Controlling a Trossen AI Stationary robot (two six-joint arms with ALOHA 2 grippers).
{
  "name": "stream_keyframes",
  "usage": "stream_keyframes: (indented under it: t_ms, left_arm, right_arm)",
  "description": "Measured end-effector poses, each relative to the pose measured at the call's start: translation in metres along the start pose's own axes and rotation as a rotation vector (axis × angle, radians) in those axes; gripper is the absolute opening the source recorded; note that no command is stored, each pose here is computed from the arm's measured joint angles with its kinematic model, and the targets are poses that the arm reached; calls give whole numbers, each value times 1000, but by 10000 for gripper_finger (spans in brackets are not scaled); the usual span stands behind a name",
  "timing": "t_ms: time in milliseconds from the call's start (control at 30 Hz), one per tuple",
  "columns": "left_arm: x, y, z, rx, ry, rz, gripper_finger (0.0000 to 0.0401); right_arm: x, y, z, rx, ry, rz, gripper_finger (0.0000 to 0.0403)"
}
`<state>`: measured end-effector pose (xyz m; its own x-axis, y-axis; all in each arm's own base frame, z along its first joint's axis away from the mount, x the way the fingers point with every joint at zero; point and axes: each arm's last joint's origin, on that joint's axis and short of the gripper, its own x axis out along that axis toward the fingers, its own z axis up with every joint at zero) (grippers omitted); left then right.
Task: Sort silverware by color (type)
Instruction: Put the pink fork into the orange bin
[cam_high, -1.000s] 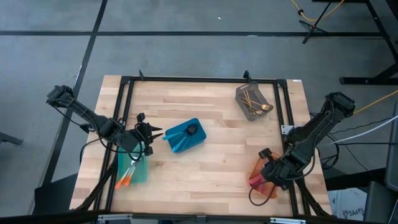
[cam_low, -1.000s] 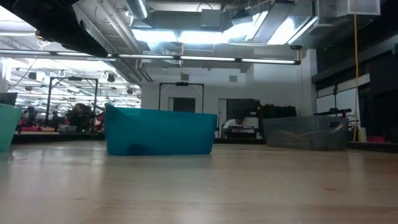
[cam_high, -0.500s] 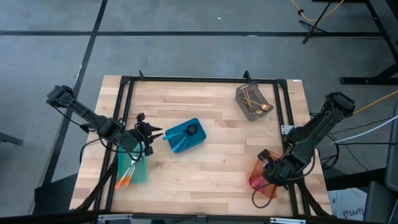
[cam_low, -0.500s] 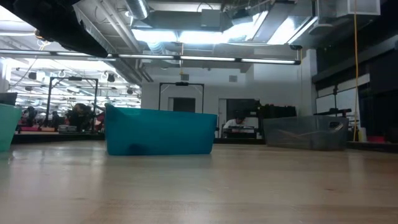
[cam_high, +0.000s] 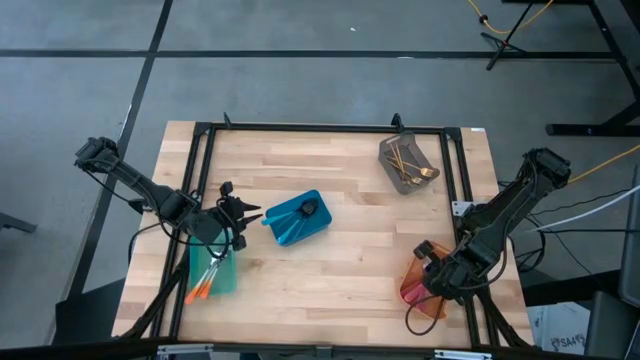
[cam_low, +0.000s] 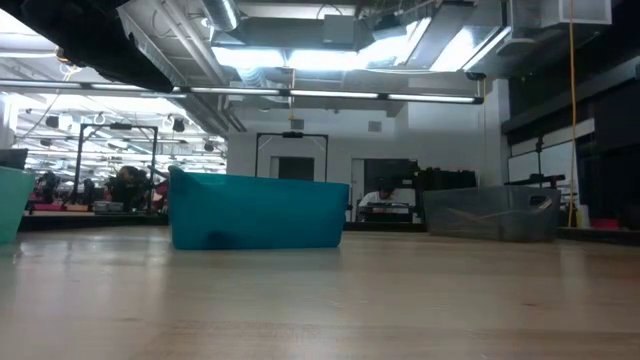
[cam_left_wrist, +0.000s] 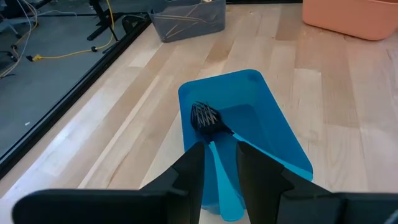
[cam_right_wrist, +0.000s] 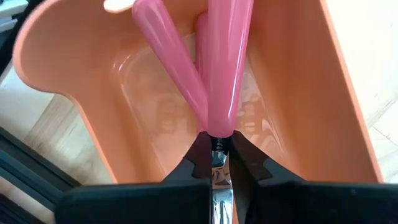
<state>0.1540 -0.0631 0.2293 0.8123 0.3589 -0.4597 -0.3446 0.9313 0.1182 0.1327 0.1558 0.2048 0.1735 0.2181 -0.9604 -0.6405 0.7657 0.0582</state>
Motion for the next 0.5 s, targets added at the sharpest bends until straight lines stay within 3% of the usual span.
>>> stream_keyframes:
  t_ms: [200, 500]
  left_arm:
    - [0, 0, 0, 0, 0, 0, 85]
    - [0, 0, 0, 1, 0, 0, 85]
  right_arm:
    - [1, 0, 2, 37, -10, 2, 14]
    - [20, 2, 5, 83, 94, 35, 14]
